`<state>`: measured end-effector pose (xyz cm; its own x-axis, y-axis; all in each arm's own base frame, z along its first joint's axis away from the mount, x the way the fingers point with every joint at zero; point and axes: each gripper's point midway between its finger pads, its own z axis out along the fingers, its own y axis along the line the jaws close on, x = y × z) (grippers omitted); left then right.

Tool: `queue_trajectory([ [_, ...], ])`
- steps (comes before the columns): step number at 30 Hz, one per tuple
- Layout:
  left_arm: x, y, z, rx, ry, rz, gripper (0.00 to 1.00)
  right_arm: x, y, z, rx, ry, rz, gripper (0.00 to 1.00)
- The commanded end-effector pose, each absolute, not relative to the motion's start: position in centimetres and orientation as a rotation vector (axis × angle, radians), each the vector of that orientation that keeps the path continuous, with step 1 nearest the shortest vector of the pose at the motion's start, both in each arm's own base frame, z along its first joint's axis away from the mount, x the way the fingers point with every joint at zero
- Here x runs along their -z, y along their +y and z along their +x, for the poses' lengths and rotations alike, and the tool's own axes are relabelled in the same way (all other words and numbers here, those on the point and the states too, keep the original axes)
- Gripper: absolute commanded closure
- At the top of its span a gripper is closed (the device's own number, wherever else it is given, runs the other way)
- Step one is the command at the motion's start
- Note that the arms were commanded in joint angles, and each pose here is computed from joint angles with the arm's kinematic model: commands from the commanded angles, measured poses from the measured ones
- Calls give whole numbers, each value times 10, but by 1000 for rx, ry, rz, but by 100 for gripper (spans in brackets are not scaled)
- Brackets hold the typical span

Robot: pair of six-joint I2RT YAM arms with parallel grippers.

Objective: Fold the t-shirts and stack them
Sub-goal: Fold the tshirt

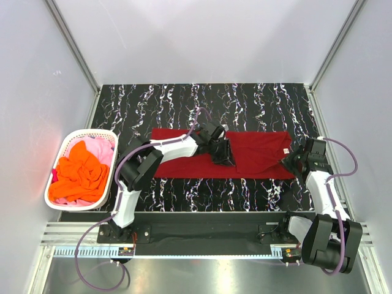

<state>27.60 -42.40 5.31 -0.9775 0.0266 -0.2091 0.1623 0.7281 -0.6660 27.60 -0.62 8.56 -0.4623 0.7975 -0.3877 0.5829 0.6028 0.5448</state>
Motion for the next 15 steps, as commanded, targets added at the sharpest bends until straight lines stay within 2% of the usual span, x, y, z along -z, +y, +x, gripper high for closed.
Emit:
queue_trajectory([
  [1,-71,-442,281,1121,2652,250,65,-96,-1,283,-503,2162,1036,100],
  [15,-49,-459,281,1105,2648,216,64,-96,4,282,-540,2157,1032,100],
])
